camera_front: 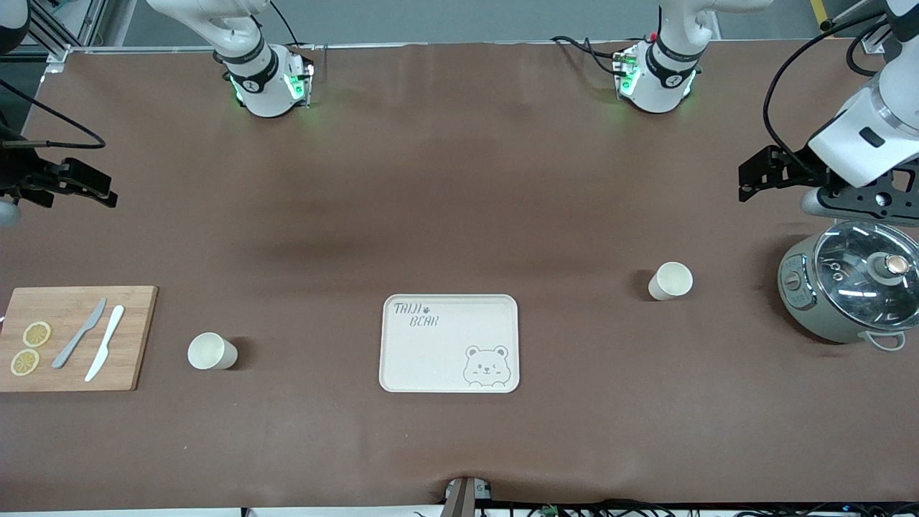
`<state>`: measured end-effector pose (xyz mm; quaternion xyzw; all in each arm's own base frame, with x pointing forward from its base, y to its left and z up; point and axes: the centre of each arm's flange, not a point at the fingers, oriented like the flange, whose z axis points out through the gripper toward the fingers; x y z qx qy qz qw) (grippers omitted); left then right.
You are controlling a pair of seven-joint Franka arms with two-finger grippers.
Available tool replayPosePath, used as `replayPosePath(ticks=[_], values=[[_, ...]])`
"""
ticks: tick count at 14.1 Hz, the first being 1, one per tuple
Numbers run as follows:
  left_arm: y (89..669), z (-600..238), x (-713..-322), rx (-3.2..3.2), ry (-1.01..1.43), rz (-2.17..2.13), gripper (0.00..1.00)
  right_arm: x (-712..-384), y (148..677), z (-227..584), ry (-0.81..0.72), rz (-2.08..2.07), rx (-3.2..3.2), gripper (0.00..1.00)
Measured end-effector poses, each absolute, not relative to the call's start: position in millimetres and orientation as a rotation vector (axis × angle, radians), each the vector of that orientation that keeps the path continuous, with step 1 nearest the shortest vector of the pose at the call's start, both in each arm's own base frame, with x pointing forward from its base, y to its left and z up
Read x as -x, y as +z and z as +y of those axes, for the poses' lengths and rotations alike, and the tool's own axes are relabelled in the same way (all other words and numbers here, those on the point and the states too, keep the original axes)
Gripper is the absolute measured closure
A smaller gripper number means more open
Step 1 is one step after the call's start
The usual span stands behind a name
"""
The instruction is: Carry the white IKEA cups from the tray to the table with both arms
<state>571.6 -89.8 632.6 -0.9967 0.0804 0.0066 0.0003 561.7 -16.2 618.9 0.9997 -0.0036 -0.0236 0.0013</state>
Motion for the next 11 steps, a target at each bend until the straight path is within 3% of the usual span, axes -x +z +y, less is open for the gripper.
replayPosePath(ticks=[11], values=[[629.9, -83.2, -583.4, 3.116, -0.056, 0.297, 0.00, -565.0, 615.5, -14.8, -0.024, -0.007, -3.138, 0.00]])
